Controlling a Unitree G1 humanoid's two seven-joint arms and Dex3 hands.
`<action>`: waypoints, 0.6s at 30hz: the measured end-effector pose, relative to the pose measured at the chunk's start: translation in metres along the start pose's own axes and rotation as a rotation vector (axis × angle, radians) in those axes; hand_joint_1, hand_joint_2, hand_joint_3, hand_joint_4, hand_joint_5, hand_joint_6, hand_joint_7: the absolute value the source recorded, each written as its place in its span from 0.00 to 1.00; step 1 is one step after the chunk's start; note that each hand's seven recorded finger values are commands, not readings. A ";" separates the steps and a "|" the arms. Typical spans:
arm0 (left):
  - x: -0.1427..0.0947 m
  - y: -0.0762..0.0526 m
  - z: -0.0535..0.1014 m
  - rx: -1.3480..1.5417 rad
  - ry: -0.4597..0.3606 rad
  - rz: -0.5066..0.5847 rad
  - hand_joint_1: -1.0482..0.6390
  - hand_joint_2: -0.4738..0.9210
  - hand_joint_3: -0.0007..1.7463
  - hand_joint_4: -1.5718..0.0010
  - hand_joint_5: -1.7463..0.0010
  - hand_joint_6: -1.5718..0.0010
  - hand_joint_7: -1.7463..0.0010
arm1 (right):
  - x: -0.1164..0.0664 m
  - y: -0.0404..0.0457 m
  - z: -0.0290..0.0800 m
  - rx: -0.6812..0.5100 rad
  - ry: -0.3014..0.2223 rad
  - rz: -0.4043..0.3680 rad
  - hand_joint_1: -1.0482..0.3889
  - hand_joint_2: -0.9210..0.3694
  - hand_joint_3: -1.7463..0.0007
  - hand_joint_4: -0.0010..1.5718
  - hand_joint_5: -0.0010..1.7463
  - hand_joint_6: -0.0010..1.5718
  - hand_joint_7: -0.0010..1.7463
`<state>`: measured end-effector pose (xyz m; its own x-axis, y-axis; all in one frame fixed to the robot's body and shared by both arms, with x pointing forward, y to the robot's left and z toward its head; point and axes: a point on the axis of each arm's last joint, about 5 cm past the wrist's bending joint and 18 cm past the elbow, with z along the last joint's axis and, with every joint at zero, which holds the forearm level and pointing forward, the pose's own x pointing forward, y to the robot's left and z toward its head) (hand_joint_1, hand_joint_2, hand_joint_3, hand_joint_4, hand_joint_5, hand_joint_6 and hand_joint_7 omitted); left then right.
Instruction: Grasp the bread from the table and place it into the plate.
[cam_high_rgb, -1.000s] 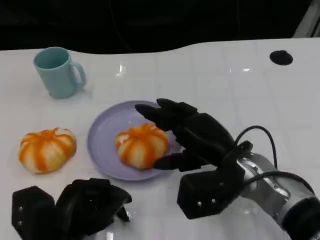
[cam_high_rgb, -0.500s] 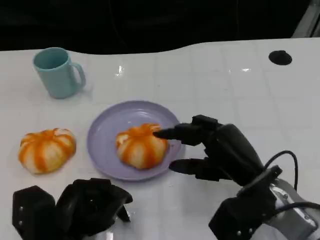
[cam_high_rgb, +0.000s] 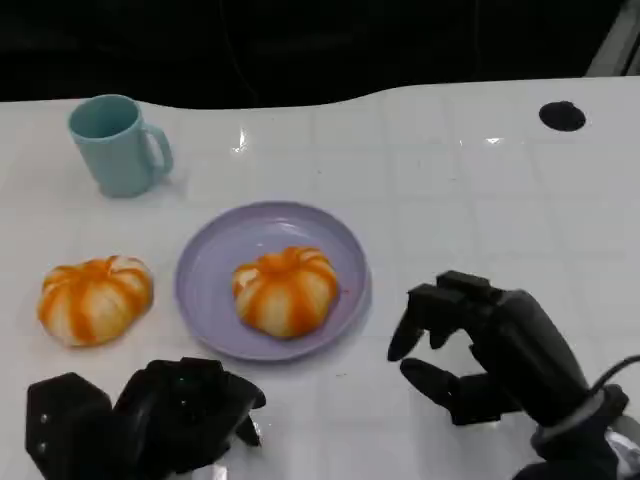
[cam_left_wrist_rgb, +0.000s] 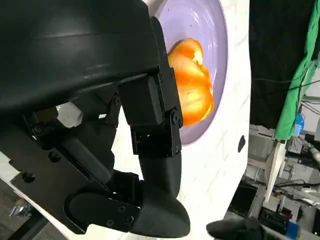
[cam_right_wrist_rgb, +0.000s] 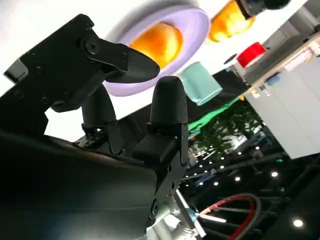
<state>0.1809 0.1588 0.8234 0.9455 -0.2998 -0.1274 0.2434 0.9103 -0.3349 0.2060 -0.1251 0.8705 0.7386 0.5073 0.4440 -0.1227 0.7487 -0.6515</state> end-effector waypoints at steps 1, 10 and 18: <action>0.000 0.000 0.000 0.000 0.001 0.000 0.00 0.69 0.29 0.43 0.15 0.00 0.84 | -0.005 -0.0006 0.000 -0.001 0.009 0.005 0.51 0.41 0.40 0.39 0.98 0.37 0.84; 0.000 0.000 0.000 -0.005 0.007 0.003 0.00 0.70 0.27 0.43 0.15 0.00 0.84 | -0.026 -0.0036 0.000 -0.004 0.057 -0.001 0.52 0.37 0.44 0.38 1.00 0.36 0.85; 0.000 0.000 0.000 -0.008 0.006 0.005 0.00 0.70 0.26 0.43 0.15 0.00 0.84 | -0.035 -0.0033 -0.001 0.013 0.084 -0.012 0.51 0.37 0.44 0.37 1.00 0.36 0.85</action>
<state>0.1811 0.1585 0.8232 0.9453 -0.2971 -0.1342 0.2374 0.9094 -0.3414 0.1815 -0.1458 0.8563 0.7927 0.4615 0.3983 -0.1218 0.7601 -0.6383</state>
